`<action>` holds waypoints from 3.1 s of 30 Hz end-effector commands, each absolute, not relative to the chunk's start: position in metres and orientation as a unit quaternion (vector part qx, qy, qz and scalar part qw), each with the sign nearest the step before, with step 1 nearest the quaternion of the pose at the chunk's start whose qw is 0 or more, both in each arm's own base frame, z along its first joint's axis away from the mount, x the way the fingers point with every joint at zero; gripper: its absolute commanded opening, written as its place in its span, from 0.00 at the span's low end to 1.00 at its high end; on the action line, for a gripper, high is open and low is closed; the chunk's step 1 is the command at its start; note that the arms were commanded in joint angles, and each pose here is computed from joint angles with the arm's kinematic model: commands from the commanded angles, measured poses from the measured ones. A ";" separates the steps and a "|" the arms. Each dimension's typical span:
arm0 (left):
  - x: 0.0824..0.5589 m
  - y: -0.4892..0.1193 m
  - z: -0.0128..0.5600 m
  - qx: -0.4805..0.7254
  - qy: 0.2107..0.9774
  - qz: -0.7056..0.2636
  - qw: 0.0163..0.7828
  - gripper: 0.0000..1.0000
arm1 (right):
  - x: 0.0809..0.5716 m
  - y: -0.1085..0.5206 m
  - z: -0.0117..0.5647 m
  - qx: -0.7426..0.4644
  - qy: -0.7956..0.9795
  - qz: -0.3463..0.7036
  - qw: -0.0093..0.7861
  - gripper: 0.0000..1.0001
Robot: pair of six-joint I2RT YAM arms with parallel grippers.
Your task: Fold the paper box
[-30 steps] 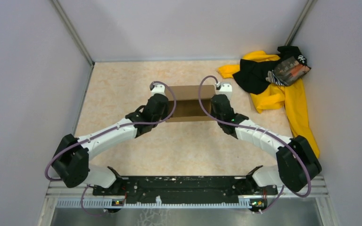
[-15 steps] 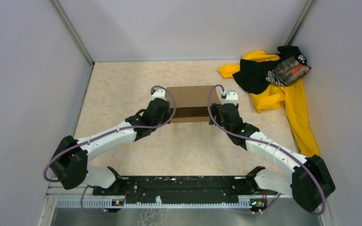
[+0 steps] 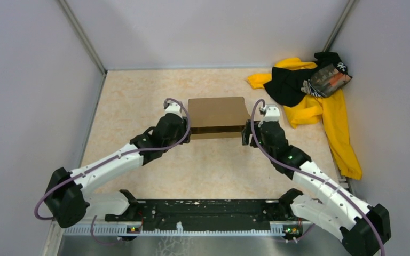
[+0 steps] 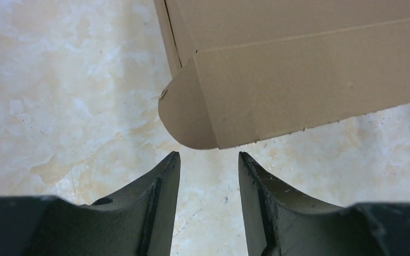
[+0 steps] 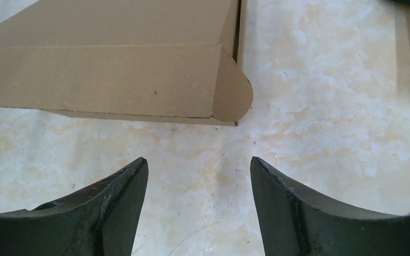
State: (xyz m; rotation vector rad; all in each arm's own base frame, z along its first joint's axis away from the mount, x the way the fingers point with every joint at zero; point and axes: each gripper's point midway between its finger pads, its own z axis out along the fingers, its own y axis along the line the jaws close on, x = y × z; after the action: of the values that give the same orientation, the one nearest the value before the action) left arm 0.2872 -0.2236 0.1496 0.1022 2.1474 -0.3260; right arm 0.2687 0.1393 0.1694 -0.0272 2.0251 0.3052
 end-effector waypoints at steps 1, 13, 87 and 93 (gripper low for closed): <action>0.271 -0.222 0.162 0.044 0.880 -0.151 0.448 0.51 | 0.261 0.144 0.203 -0.019 0.835 0.150 0.529 0.70; 0.287 -0.205 0.250 0.041 0.827 -0.145 0.541 0.65 | 0.300 0.149 0.263 -0.019 0.823 0.115 0.556 0.51; 0.340 -0.214 0.152 0.041 0.890 -0.205 0.405 0.99 | 0.338 0.171 0.196 -0.056 0.848 0.191 0.492 0.98; 0.300 -0.204 0.159 0.044 0.882 -0.240 0.404 0.99 | 0.300 0.158 0.186 -0.035 0.838 0.217 0.499 0.99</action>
State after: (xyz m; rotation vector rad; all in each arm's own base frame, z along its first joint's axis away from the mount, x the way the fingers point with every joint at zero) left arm 0.3273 -0.2100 0.1592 0.0974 2.2204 -0.5507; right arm 0.3223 0.1642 0.1904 -0.1188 2.0542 0.4691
